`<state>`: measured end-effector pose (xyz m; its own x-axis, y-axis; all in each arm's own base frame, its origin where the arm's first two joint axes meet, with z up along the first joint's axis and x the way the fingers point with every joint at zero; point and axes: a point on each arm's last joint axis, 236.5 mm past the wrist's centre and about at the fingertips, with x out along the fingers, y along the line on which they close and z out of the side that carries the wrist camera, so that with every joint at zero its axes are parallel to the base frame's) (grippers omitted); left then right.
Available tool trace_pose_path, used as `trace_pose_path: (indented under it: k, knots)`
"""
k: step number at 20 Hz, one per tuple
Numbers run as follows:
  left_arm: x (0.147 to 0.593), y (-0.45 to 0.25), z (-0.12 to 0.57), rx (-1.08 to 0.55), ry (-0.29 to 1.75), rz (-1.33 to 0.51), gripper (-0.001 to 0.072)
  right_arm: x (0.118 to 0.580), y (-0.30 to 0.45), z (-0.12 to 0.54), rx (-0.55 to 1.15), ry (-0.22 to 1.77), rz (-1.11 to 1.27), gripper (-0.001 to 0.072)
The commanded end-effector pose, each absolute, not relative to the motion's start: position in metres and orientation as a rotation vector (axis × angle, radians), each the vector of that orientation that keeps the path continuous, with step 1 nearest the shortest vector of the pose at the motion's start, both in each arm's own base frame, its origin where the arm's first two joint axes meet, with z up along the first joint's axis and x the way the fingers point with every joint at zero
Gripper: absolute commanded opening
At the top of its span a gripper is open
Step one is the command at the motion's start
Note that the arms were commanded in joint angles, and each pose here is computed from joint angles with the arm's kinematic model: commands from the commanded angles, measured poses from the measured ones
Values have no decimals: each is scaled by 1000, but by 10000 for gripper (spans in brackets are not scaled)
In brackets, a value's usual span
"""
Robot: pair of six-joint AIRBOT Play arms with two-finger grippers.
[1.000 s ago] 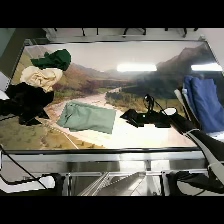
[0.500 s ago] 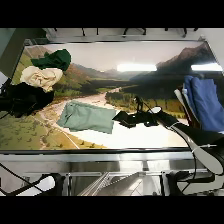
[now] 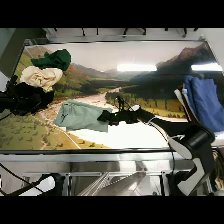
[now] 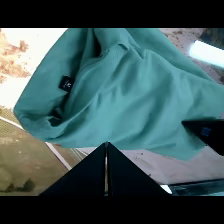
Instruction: Fold the shirts.
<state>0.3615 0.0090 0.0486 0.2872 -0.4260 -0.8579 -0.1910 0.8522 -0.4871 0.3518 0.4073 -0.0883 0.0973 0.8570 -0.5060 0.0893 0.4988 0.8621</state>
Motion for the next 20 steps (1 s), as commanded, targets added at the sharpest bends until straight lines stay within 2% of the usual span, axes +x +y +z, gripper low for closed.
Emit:
trace_pose_path:
  k: [1, 4, 7, 11, 16, 20]
  knots:
    - [362, 8, 49, -559, 1287, -178, 16, 362, 427, -83, 956, 1374, 735, 26]
    - [363, 5, 51, -570, 1278, -190, 15, 371, 406, -44, 879, 1316, 805, 25]
    - [358, -1, 51, -568, 1305, -210, 16, 377, 346, -2, 814, 1240, 710, 25]
    - [354, -17, 51, -545, 1329, -250, 16, 357, 263, 51, 924, 1093, 576, 25]
    - [349, -58, 51, -467, 1365, -346, 16, 329, 218, 186, 948, 682, 632, 25]
    - [342, -75, 51, -435, 1394, -392, 16, 307, 212, 260, 933, 517, 716, 25]
